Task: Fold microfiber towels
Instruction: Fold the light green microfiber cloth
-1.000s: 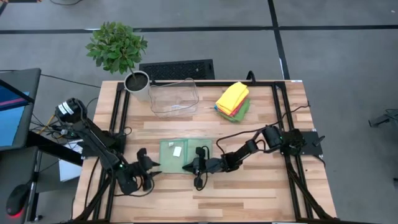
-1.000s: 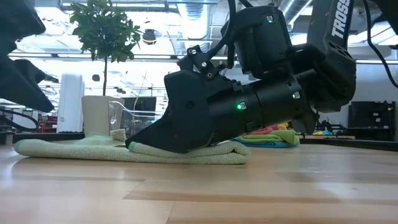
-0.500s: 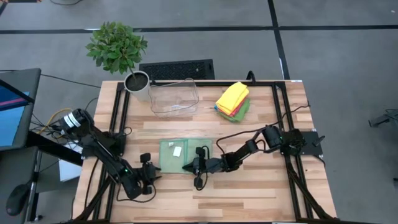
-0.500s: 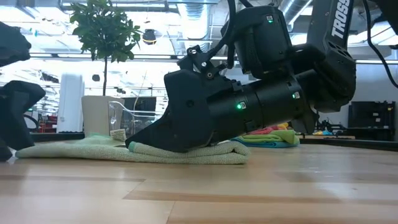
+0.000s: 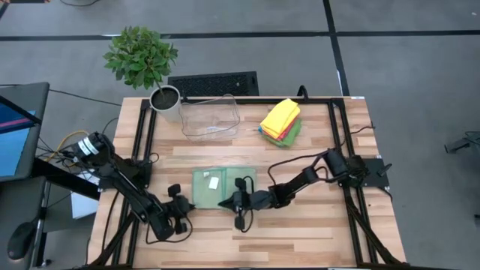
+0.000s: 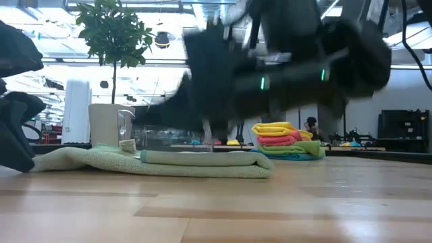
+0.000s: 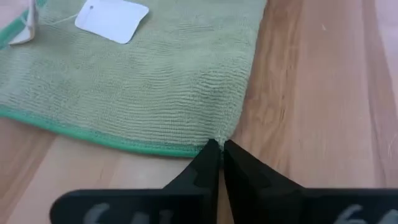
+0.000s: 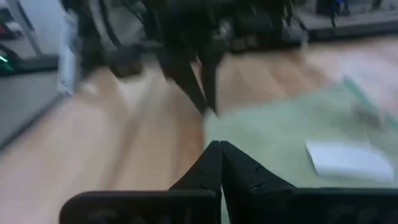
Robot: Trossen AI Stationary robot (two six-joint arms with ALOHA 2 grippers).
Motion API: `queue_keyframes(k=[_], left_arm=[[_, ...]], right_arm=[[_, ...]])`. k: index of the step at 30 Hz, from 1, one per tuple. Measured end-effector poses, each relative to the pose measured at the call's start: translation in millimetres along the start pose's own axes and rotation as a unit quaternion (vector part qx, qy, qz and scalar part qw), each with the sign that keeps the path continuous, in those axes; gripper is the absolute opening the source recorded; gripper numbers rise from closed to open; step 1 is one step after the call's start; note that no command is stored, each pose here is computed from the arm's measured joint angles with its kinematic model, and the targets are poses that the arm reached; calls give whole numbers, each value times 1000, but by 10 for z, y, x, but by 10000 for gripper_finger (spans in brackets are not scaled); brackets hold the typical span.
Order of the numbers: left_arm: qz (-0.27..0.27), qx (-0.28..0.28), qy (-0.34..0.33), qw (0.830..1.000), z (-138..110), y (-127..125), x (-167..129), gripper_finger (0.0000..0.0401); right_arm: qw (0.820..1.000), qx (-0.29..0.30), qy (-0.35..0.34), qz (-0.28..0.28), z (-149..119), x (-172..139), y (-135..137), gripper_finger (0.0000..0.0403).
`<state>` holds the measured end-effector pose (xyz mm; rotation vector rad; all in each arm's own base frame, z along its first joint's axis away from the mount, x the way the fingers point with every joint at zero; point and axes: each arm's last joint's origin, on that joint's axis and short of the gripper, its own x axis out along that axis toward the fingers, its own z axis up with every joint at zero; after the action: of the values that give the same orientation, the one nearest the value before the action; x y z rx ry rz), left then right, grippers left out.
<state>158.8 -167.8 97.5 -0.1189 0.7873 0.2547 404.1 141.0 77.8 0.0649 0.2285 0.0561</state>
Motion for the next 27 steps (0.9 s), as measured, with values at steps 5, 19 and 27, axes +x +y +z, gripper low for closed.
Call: queue_keyframes(k=[5, 19, 27], left_arm=[[11, 25, 31, 999, 180, -105, -32, 8], [38, 57, 50, 996, 532, -206, -83, 3], [34, 130, 59, 989, 998, -294, -139, 3]], right_arm=[[1000, -9, 3, 10, 95, -49, 98, 21], [996, 25, 83, -17, -304, -26, 89, 17], [1000, -22, 18, 3, 195, -188, 275, 20]])
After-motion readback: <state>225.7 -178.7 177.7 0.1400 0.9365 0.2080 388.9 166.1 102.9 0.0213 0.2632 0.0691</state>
